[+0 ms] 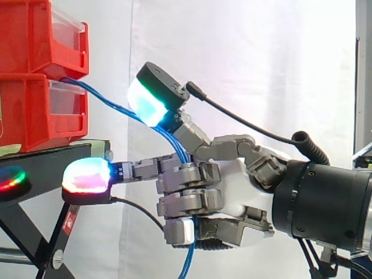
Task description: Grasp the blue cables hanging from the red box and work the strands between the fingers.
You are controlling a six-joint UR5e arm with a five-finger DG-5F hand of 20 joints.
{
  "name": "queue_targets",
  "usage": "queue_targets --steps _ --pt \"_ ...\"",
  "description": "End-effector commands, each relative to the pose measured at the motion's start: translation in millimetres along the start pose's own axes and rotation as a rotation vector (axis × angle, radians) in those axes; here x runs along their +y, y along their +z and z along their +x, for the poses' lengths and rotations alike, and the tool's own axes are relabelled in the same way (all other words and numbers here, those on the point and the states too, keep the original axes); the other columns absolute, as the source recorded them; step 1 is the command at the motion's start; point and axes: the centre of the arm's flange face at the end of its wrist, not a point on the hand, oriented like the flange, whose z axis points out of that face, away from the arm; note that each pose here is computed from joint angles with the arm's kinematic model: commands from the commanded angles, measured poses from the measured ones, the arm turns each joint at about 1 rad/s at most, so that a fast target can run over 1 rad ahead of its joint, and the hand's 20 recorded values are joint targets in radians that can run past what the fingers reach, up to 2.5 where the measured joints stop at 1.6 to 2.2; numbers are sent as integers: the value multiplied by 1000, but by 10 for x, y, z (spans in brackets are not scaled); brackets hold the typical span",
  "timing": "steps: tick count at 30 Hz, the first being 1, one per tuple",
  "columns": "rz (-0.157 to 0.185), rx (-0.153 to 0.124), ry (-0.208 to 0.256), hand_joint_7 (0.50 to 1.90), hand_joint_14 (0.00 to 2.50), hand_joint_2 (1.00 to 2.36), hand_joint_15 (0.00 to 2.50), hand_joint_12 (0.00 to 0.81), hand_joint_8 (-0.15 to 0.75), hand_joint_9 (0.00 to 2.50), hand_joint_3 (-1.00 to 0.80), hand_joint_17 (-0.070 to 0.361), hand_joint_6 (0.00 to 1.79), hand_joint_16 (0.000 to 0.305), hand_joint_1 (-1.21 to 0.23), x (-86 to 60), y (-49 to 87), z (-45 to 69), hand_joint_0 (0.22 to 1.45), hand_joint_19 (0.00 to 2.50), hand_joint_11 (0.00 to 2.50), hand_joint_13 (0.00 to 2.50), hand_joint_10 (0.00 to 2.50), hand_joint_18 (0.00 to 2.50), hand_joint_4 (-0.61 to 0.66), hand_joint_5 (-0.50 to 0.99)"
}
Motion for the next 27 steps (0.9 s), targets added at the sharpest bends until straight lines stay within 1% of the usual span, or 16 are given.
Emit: queue_targets --steps 1,6,8,10,12,13,14,17,18,19,21,22,23,24,25,27 --pt "-1 -3 -6 925 2500 1001 1712 702 532 1590 -1000 179 14 239 -554 9 13 0 779 757 2500 1932 2500 2384 413 231" --pt "-2 -4 -8 1032 2500 1000 1730 699 524 1591 -1000 176 14 235 -565 13 18 3 782 763 2500 1935 2500 2379 399 222" --pt "-3 -4 -12 1074 2500 1000 1715 702 525 1592 -997 179 14 238 -566 29 35 28 782 756 2500 1934 2500 2381 390 215" --pt "10 -5 -38 1142 2500 1000 1726 695 525 1592 -995 178 13 237 -572 33 42 33 784 756 2500 1930 2500 2375 375 207" --pt "19 -6 -54 1164 2500 1000 1726 695 517 1587 -994 175 12 233 -578 34 47 26 785 765 2500 1928 2500 2371 366 206" --pt "32 -5 -75 1186 2500 1000 1724 694 523 1590 -997 176 11 235 -578 52 66 54 785 763 2500 1927 2500 2372 367 209" --pt "35 -5 -80 1192 2500 1000 1722 694 519 1587 -996 176 10 235 -578 59 74 61 785 762 2500 1926 2500 2371 362 209" --pt "65 -6 -113 1205 2500 1000 1721 693 517 1586 -995 177 9 236 -581 66 81 67 785 760 2500 1923 2500 2368 365 209" --pt "84 -4 -130 1206 2500 1000 1720 693 518 1584 -1000 174 8 232 -581 70 80 78 786 786 2500 1923 2500 2359 363 210" --pt "89 -6 -136 1205 2500 1000 1723 686 516 1583 -992 176 9 235 -583 81 93 78 784 760 2500 1919 2500 2366 363 210" --pt "111 -5 -154 1208 2500 1000 1718 686 516 1582 -996 175 9 233 -584 119 124 117 785 753 2500 1916 2500 2360 361 210" --pt "116 -5 -158 1212 2500 1000 1727 686 515 1581 -997 173 9 230 -583 133 137 128 785 763 2500 1917 2500 2357 364 209" --pt "124 -7 -165 1212 2500 1000 1719 686 518 1582 -993 173 9 230 -584 143 146 124 785 763 2500 1916 2500 2358 366 210" --pt "138 -7 -177 1212 2500 1000 1719 686 518 1581 -993 175 9 234 -584 150 144 133 785 756 2500 1916 2500 2361 365 210" --pt "167 -7 -201 1209 2500 1000 1726 686 516 1580 -991 174 8 232 -584 143 126 108 784 758 2500 1918 2500 2359 362 211" --pt "186 -4 -218 1214 2500 1000 1714 685 517 1580 -992 174 7 233 -584 137 108 106 784 780 2500 1917 2500 2356 366 211"
